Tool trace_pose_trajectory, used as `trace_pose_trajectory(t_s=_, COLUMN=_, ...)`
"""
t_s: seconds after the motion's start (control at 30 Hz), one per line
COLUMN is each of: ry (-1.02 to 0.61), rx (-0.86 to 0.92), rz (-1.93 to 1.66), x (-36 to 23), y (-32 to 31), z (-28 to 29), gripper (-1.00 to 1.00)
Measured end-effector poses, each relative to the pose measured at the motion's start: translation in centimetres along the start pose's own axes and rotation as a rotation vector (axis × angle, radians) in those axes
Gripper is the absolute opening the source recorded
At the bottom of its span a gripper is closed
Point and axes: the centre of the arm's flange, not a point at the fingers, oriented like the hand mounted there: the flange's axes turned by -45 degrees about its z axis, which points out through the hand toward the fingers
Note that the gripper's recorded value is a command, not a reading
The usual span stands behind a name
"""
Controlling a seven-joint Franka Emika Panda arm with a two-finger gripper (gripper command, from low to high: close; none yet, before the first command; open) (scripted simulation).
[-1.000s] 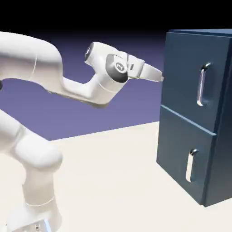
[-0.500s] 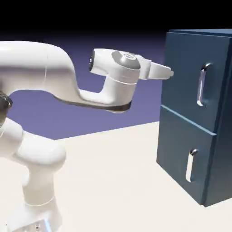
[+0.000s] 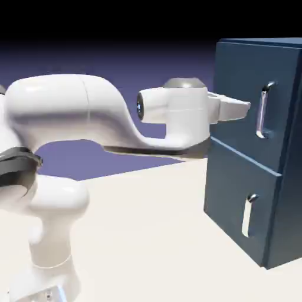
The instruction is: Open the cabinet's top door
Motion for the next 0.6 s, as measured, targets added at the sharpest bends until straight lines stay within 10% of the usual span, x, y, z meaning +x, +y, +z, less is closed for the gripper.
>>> trace_pose_trajectory(t_s=0.4, ry=0.035, rx=0.007, rz=0.010, x=-2.0, y=2.4, z=6.5, gripper=0.00)
trace_pose_trajectory(t_s=0.43, ry=0.035, rx=0.007, rz=0.009, x=-2.0, y=2.4, z=6.8, gripper=-1.00)
trace_pose_trajectory(t_s=0.6, ry=0.036, rx=-0.053, rz=0.008, x=-2.1, y=1.5, z=5.0, gripper=-1.00)
